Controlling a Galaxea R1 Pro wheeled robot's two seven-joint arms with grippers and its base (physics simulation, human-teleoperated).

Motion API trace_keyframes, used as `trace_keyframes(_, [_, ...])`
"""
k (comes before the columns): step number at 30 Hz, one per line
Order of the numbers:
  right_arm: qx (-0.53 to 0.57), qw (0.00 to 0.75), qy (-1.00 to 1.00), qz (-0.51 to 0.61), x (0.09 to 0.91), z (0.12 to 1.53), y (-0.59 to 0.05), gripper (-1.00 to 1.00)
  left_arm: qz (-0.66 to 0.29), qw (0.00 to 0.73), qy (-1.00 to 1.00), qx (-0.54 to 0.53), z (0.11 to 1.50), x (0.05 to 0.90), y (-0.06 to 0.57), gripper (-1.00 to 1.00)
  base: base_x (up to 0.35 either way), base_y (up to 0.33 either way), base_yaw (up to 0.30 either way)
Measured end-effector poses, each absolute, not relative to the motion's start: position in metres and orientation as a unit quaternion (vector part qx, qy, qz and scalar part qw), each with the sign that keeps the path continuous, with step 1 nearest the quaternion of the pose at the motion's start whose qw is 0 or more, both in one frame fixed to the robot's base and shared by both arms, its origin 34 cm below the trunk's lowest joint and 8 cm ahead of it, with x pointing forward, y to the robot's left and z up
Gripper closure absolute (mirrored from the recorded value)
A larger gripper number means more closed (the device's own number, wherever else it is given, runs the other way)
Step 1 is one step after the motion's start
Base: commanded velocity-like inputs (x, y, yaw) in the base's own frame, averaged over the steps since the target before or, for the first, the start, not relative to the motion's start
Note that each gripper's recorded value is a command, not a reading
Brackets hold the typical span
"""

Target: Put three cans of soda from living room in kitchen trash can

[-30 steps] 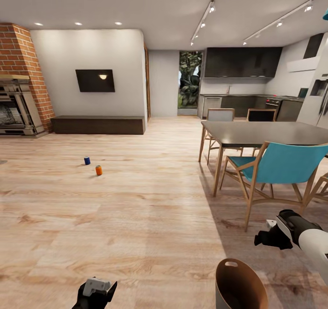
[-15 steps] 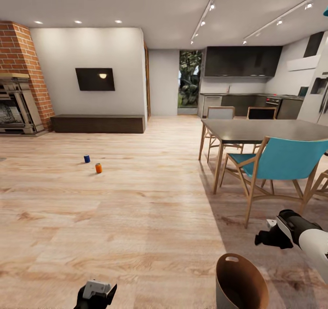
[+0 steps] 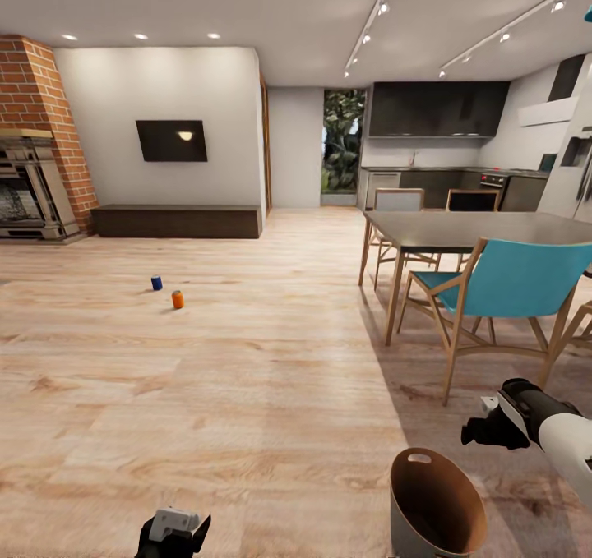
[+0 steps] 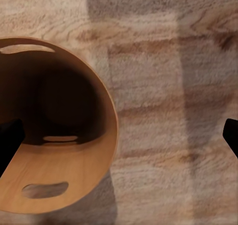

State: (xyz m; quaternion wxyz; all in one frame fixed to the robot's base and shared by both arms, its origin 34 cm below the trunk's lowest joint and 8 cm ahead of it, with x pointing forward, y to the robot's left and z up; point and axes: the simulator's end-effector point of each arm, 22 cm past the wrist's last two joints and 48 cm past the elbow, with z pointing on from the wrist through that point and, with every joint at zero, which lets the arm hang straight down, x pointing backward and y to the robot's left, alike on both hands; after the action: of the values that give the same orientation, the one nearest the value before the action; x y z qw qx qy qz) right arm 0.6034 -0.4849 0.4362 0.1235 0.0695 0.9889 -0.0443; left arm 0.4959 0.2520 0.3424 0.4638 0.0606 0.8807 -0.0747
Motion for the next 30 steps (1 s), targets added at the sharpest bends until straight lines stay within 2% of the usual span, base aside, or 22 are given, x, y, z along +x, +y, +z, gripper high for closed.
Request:
trace_keyframes(9, [0.065,0.135,0.988,-0.046,0.602,0.416,-0.485,-1.0,-0.075,0.464,0.881,0.061,0.322,0.49,0.252,-1.0,0.0,0.0,0.0])
trace_keyframes(30, [0.06,0.095,0.992,-0.049,0.593,0.369,-0.485,-1.0,-0.078,0.426,0.9,0.058,0.285,0.473,0.252,-1.0,0.0,0.0,0.0])
